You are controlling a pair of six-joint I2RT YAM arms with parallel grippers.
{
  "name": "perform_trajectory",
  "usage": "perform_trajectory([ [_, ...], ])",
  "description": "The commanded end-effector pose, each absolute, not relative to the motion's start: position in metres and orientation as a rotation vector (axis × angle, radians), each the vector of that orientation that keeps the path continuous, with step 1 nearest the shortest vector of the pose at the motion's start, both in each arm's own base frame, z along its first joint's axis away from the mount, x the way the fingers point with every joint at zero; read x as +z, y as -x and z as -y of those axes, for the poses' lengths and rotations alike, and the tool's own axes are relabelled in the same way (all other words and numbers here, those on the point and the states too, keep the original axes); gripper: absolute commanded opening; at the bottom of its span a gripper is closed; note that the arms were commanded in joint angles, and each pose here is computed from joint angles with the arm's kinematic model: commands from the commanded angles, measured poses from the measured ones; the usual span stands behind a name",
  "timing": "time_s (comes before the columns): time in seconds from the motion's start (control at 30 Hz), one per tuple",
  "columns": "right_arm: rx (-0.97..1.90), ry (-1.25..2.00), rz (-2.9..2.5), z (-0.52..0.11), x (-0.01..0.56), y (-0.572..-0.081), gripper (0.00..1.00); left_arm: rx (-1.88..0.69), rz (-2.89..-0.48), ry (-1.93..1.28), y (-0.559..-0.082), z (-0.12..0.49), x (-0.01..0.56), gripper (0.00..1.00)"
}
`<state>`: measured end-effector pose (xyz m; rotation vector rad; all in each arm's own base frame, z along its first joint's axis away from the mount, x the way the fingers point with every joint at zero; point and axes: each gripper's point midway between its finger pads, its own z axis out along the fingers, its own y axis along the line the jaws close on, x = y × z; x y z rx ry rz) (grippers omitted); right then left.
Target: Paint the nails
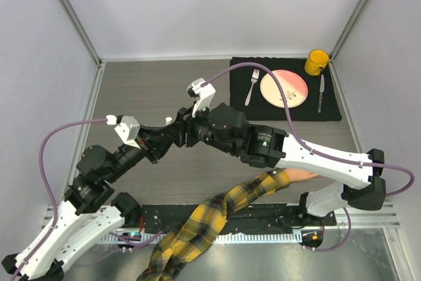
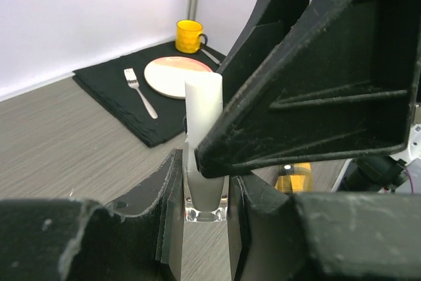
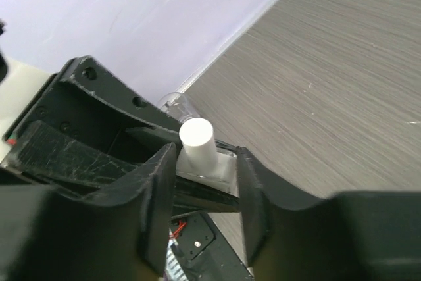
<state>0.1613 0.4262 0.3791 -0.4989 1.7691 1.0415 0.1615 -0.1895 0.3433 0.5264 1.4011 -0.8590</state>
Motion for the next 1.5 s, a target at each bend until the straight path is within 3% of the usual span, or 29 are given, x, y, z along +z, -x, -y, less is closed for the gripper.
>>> perform_trajectory([
  [0.0, 0.98, 0.455, -1.72, -0.423, 0.403, -0.17, 0.39, -0.879, -1.375, -0.488, -0.161, 0.187, 0.352, 0.0],
  [0.17, 0.947, 0.453, -1.722, -0.423, 0.4, -0.172, 0.37, -0.889, -1.385, -0.474, -0.159, 0.185, 0.35, 0.0],
  [0.33, 0.933, 0.454, -1.713, -0.425, 0.406, -0.175, 0.47, -0.888, -1.395, -0.473, -0.158, 0.185, 0.348, 0.0],
  [0.53, 0.936, 0.461, -1.714, -0.428, 0.409, -0.175, 0.48, -0.878, -1.41, -0.471, -0.159, 0.184, 0.343, 0.0],
  [0.87, 1.001, 0.512, -1.744, -0.436, 0.397, -0.163, 0.31, -0.935, -1.395, -0.473, -0.151, 0.187, 0.355, 0.0],
  [0.93, 1.034, 0.571, -1.731, -0.437, 0.39, -0.155, 0.19, -0.995, -1.356, -0.518, -0.14, 0.193, 0.362, 0.0],
  [0.97, 1.049, 0.603, -1.717, -0.437, 0.388, -0.152, 0.04, -1.03, -1.335, -0.569, -0.132, 0.198, 0.363, 0.0],
  [1.0, 1.159, 0.688, -1.656, -0.437, 0.4, -0.134, 0.0, -1.125, -1.285, -0.703, -0.107, 0.208, 0.365, 0.0],
  [1.07, 1.231, 0.884, -1.579, -0.433, 0.384, -0.119, 0.0, -1.215, -1.178, -0.798, -0.084, 0.214, 0.377, 0.0],
  [1.1, 1.422, 1.089, -1.4, -0.424, 0.402, -0.077, 0.0, -1.278, -1.157, -0.841, -0.071, 0.216, 0.377, 0.0],
  [1.13, 1.467, 1.203, -1.354, -0.419, 0.379, -0.064, 0.0, -1.334, -1.118, -0.92, -0.055, 0.218, 0.377, 0.0],
  [1.23, 1.695, 1.323, -1.11, -0.389, 0.392, -0.044, 0.0, -1.403, -1.089, -0.983, -0.042, 0.221, 0.379, 0.0],
  [1.37, 1.789, 1.274, -1.093, -0.37, 0.401, -0.062, 0.0, -1.364, -1.122, -0.929, -0.054, 0.221, 0.378, 0.0],
  [1.47, 1.702, 1.197, -1.186, -0.375, 0.396, -0.084, 0.01, -1.287, -1.144, -0.86, -0.071, 0.22, 0.378, 0.0],
])
